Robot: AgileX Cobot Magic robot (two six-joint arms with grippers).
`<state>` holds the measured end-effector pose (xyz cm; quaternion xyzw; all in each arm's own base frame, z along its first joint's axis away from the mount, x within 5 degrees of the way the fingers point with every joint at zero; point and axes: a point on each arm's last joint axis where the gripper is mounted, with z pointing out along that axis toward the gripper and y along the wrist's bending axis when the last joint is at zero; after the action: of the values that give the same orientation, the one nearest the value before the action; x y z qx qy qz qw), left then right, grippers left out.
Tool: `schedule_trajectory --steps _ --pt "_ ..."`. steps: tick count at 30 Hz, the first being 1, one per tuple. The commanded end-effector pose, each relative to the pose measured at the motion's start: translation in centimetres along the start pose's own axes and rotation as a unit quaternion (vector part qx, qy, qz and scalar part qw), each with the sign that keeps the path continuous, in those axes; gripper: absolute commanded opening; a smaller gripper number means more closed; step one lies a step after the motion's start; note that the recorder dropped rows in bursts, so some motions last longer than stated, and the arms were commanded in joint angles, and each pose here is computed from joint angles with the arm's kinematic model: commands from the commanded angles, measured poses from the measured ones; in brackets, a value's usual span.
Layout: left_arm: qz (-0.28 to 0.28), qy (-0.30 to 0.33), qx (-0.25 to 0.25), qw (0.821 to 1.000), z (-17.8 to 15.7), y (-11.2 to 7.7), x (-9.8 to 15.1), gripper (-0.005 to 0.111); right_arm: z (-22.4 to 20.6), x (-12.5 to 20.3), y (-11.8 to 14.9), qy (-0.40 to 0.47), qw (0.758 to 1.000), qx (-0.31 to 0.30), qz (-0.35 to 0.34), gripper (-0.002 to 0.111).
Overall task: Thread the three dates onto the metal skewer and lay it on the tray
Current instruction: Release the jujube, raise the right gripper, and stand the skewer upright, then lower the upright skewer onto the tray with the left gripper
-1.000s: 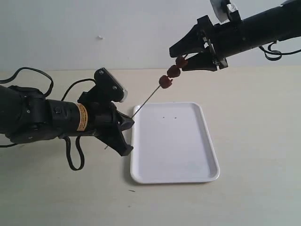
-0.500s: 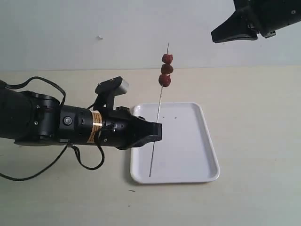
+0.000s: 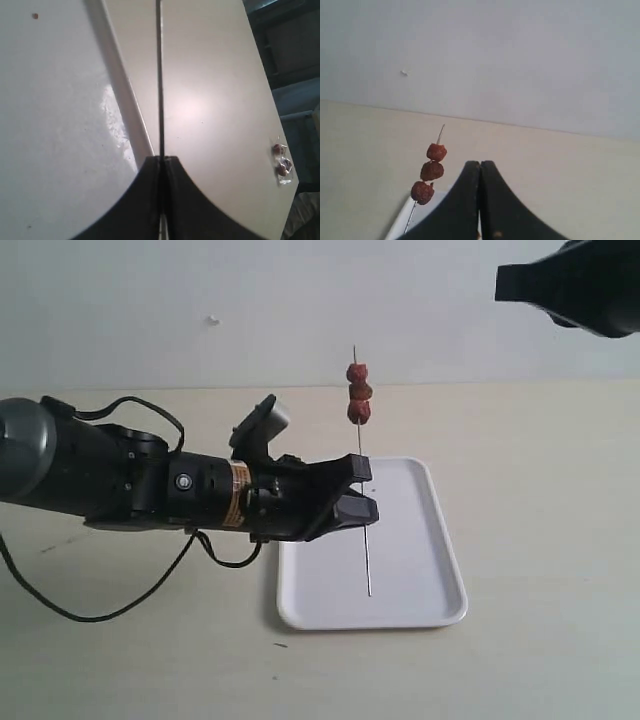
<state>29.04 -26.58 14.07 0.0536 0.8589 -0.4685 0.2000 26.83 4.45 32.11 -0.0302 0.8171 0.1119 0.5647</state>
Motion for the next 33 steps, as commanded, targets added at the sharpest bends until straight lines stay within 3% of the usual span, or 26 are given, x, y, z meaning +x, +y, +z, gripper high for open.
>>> schedule_trajectory --steps 1,13,24,33 --pt "-0.036 0.008 0.003 0.999 1.3 0.8 0.0 0.000 -2.0 2.2 1.3 -0.009 1.000 -0.002 -0.010 0.000" --pt "-0.096 0.035 -0.012 0.995 3.3 3.0 0.9 0.000 -6.9 8.4 1.6 -0.035 0.999 0.008 -0.033 0.000" --pt "-0.101 0.073 -0.024 0.992 3.2 3.2 1.6 0.000 -11.0 8.3 1.2 -0.110 0.994 -0.012 -0.019 0.000" --pt "-0.100 0.081 -0.040 0.991 3.2 3.4 1.8 0.000 -11.4 8.4 1.5 -0.109 0.993 -0.026 -0.028 0.000"
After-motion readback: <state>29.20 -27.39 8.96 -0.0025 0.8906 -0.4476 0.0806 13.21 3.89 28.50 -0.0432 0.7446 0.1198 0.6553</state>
